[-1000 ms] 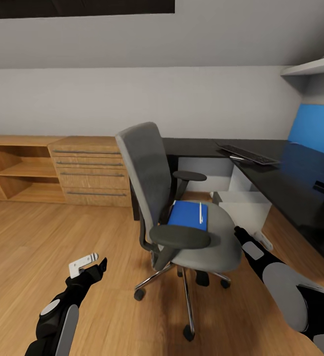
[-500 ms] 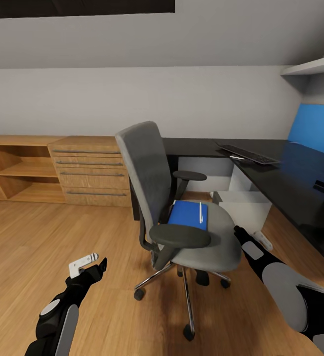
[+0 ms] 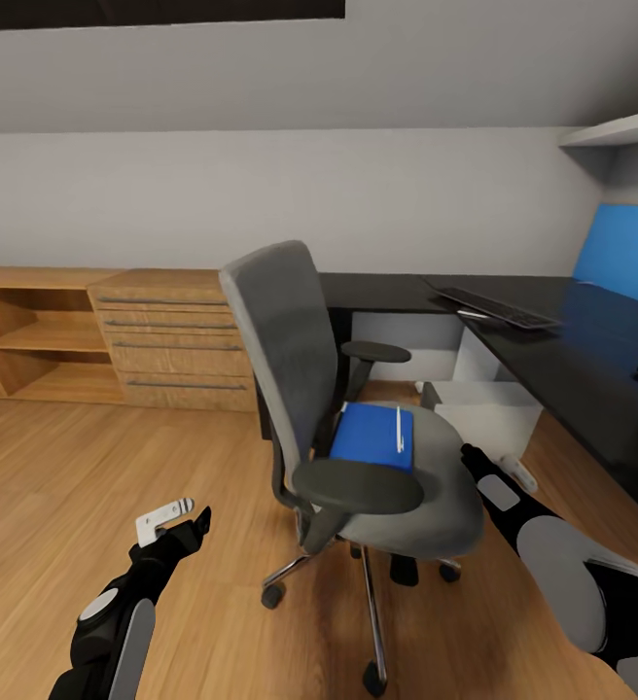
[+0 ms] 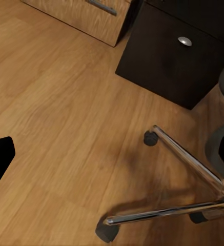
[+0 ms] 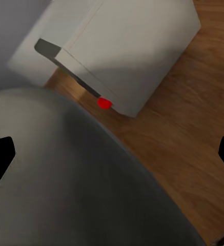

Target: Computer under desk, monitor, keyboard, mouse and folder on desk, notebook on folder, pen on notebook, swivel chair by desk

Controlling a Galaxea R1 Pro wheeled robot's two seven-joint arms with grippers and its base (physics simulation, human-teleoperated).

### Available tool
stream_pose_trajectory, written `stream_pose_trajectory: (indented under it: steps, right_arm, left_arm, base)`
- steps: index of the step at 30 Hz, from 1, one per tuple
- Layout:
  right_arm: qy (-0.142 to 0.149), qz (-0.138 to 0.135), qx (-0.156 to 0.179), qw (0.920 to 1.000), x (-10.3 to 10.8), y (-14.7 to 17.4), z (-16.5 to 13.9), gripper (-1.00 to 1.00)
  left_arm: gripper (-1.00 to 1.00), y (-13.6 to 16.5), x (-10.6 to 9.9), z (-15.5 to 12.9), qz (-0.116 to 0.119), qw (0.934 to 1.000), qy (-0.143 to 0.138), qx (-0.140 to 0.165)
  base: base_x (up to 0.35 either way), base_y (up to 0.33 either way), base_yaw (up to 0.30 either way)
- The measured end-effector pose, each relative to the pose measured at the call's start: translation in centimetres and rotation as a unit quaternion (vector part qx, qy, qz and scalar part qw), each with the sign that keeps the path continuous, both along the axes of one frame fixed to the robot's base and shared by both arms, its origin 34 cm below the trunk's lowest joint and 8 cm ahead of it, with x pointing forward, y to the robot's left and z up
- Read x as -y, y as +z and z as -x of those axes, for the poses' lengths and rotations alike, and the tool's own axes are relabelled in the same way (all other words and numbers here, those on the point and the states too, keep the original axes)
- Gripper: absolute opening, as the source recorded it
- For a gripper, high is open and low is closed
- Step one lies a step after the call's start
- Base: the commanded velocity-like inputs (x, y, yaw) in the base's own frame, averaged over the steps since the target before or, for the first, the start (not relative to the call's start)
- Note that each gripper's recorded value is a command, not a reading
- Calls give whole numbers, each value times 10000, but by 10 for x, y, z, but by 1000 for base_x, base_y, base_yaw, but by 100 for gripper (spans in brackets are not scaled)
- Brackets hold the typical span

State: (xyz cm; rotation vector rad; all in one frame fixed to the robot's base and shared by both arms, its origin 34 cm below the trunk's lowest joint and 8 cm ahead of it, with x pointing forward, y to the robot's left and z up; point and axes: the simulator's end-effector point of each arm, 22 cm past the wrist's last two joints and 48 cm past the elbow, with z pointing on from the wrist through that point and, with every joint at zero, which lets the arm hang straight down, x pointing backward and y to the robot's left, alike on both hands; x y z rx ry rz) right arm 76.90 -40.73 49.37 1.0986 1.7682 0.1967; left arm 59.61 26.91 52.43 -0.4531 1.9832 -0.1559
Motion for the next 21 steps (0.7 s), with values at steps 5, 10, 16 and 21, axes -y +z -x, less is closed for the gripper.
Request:
stream_pose_trajectory:
  steps: [5, 10, 16, 21]
  right_arm:
    - [-10, 10, 6, 10000, 1, 1, 0, 100]
    - [-13, 15, 9, 10000, 2, 1, 0, 100]
    - [-22, 30, 12, 10000, 3, 1, 0, 100]
    - [-35, 40, 11, 10000, 6, -1, 1, 100]
  left_arm:
    - [100, 0, 1, 0, 3, 10000, -14, 6]
    - [100, 1, 5, -1, 3, 10000, -55, 10]
    - [100, 1, 6, -1, -5, 10000, -69, 0]
    - [100, -2, 7, 0, -3, 10000, -74, -3]
  base:
    - [151, 0, 0]
    - [219, 0, 0]
    - [26, 0, 0]
    - [3, 0, 0]
